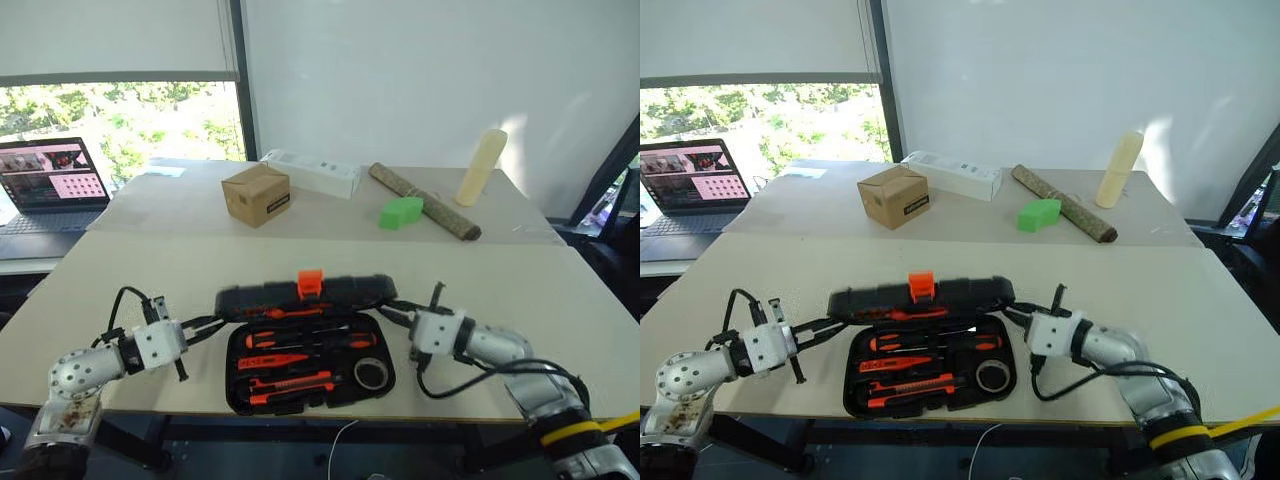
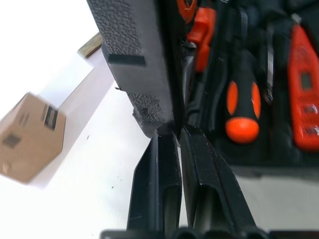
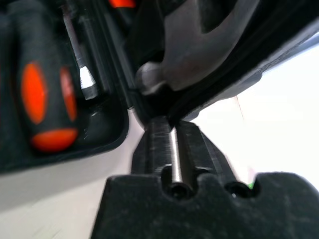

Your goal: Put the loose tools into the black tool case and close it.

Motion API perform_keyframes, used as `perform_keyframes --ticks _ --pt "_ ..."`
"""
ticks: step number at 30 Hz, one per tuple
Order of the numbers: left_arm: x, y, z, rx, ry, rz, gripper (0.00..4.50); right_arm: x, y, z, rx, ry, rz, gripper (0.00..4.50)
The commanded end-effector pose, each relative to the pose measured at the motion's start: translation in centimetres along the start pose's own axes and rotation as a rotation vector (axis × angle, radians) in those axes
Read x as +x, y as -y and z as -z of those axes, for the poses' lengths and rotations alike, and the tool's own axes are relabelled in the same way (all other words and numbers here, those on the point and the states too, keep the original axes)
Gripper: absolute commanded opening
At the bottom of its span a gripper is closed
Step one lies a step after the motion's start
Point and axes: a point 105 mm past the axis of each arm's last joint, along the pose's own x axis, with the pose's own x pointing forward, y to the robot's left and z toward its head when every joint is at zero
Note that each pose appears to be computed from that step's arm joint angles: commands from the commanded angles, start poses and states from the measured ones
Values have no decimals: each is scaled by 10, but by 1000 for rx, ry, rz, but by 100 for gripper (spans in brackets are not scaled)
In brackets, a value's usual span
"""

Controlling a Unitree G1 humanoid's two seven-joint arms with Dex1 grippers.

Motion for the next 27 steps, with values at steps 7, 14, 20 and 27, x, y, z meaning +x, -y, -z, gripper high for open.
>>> perform_keyframes --ticks 7,14,20,27 --pt "-15 -12 33 -218 -121 -5 291 -28 14 9 38 -33 41 391" --pt "-19 -26 43 -359 -160 -27 301 -56 -13 -3 247 -12 -118 353" --pt "-10 -36 27 -490 -86 36 107 -69 -55 -43 431 29 -336 156" --pt "11 -47 25 -505 -83 90 0 -59 -94 -71 525 45 -488 10"
